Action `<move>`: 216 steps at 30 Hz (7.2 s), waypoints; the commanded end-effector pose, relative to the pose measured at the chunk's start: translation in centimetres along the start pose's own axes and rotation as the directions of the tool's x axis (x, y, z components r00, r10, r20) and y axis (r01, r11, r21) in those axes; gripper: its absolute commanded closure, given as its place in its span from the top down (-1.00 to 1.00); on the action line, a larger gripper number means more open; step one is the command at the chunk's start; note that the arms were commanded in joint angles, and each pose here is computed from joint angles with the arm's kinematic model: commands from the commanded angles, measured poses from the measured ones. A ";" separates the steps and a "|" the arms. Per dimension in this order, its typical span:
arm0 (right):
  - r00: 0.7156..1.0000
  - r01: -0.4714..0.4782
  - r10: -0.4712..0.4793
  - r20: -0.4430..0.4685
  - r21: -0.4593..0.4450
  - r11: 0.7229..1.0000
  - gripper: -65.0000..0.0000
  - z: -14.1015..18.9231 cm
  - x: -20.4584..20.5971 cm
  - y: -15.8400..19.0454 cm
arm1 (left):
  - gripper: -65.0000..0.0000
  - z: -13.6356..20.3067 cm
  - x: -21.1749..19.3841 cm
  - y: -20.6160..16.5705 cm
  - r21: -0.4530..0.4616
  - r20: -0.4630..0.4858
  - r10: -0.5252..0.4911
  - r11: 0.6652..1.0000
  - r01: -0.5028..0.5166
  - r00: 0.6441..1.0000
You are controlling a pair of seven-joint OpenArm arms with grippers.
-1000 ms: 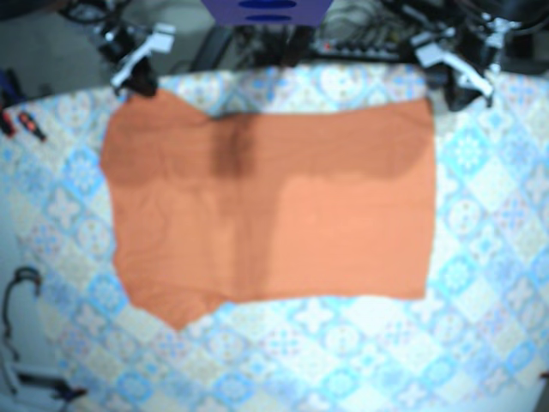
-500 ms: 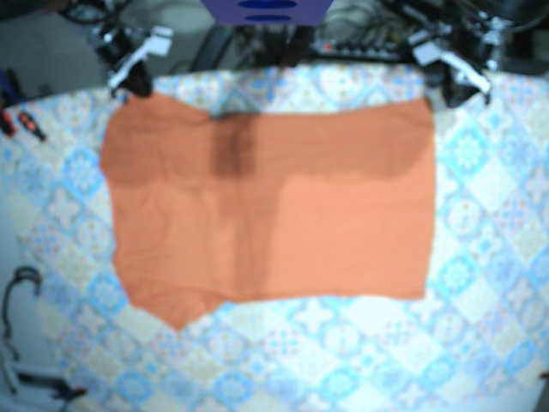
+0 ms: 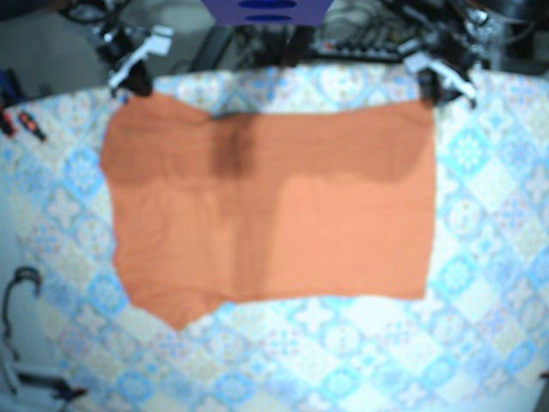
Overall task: Fold the T-shirt properly
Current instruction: 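Close both grippers on the shoulder corners of the orange shirt, then lift the shoulder edge with both grippers and pull it toward the robot, then lower the shoulder edge and release it with both grippers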
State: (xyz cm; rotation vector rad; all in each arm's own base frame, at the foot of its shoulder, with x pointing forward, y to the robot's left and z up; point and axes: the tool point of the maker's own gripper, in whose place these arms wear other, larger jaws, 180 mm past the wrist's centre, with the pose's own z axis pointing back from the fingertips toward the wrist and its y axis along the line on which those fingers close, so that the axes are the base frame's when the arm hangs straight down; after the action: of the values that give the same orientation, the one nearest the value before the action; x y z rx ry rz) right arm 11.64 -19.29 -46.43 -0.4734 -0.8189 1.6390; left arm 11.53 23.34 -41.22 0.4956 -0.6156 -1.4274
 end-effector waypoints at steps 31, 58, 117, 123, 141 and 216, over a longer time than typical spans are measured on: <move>1.000 -0.008 0.008 0.003 -0.015 1.000 -1.00 0.2 -0.2 -0.4 | 0.12 -2.2 -2.3 -2.1 -0.070 -0.062 -0.042 0.997 0.037 0.997; 1.000 0.012 -0.012 0.004 -0.019 1.000 -1.00 0.1 0.4 -0.2 | 0.12 -4.5 -2.0 -2.1 -0.077 -0.054 -0.063 0.995 0.058 0.997; 1.000 0.004 -0.004 0.008 -0.031 1.000 -1.00 0.7 0.5 -0.8 | -1.00 -3.4 3.4 1.0 0.015 0.069 -0.033 0.999 0.032 0.997; 1.000 0.000 -0.001 -0.021 -0.037 0.999 -1.00 2.3 -0.2 -1.0 | -1.00 -1.4 3.1 1.5 0.029 0.067 -0.006 1.000 0.004 0.998; 0.995 -0.017 0.016 -0.099 -0.010 1.000 -1.00 7.4 -2.3 0.1 | -1.00 2.7 1.7 0.7 -0.004 0.041 -0.005 1.000 0.005 0.999; 0.998 -0.055 0.055 0.004 -0.048 0.997 -1.00 -0.7 -2.1 -4.5 | -1.00 0.8 -1.1 3.1 0.095 -0.023 0.000 0.996 0.002 1.000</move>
State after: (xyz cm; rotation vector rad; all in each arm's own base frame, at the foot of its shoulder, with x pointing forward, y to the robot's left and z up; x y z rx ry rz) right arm 14.95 -20.79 -44.68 -0.5056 -0.8250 1.6731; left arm 12.79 24.64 -39.39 0.5616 -0.6449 -1.3910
